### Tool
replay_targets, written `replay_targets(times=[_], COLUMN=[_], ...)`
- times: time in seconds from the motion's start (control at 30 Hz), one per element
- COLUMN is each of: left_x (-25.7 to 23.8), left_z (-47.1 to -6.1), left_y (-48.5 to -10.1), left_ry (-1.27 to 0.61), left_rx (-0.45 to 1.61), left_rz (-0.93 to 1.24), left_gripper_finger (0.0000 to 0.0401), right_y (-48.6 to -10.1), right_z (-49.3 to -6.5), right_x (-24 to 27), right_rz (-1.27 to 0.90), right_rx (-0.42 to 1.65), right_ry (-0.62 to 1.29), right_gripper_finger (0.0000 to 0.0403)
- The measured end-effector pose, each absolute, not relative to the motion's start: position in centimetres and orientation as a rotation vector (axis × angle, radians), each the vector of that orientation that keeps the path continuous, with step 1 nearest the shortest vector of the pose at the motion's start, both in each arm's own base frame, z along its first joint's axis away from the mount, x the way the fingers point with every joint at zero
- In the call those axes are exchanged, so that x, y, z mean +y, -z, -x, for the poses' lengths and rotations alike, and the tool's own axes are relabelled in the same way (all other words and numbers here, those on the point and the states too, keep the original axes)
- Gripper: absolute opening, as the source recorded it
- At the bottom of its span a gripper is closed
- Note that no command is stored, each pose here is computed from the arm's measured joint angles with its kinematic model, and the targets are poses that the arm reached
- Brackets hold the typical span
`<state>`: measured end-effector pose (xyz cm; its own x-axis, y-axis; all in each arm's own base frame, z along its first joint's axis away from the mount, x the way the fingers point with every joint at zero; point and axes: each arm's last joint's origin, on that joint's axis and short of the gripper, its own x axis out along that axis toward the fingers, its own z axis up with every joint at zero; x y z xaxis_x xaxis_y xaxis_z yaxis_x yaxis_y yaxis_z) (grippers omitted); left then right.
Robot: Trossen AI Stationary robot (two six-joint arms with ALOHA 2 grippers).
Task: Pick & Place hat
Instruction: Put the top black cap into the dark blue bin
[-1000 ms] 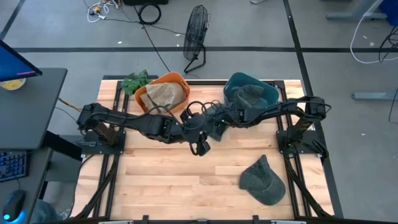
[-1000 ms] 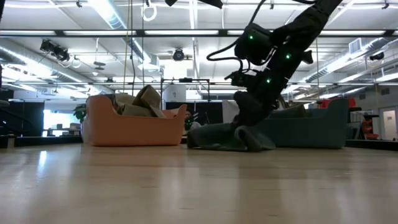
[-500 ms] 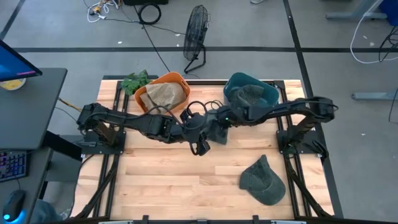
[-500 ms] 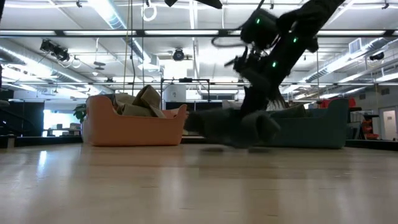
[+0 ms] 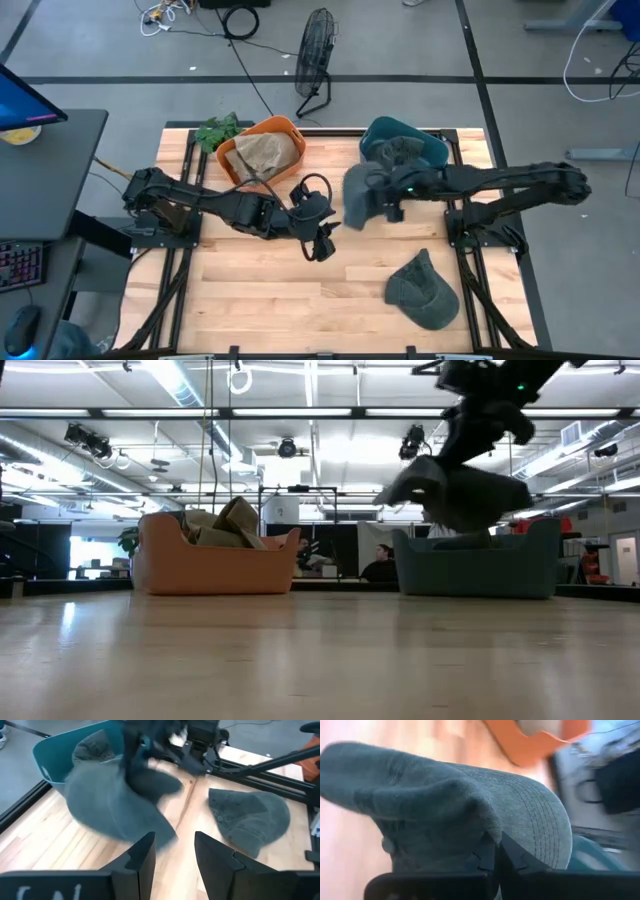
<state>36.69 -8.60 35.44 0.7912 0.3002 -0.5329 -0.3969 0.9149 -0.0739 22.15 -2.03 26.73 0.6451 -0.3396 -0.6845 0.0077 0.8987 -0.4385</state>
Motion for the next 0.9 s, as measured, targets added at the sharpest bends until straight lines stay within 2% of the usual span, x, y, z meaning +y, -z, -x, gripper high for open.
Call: replay_targets(times=[0.27,0.47,0.77,0.9], left_x=[-8.9,-9.0,-8.3,-7.9], left_z=[-36.6,-36.6,-36.8,-36.9], left_y=[-35.5,-35.5,-35.5,-35.5], left_ry=[-0.368,-0.357,-0.371,-0.383], left_rx=[0.538,0.543,0.539,0.537], left_rz=[0.185,0.151,0.150,0.154], left_gripper_finger=[0.0139,0.0139,0.0139,0.0139], right_y=[-29.4,-29.9,-29.7,-29.6], right_z=[-16.9,-14.5,-13.6,-13.2], right_x=[-3.1,-4.5,-7.3,-8.5], right_rz=[0.637,0.814,0.971,1.025], right_rx=[0.906,1.033,1.218,1.273], right_ry=[0.370,0.410,0.390,0.315], right_gripper_finger=[0.0002,0.0002,0.0001,0.0001])
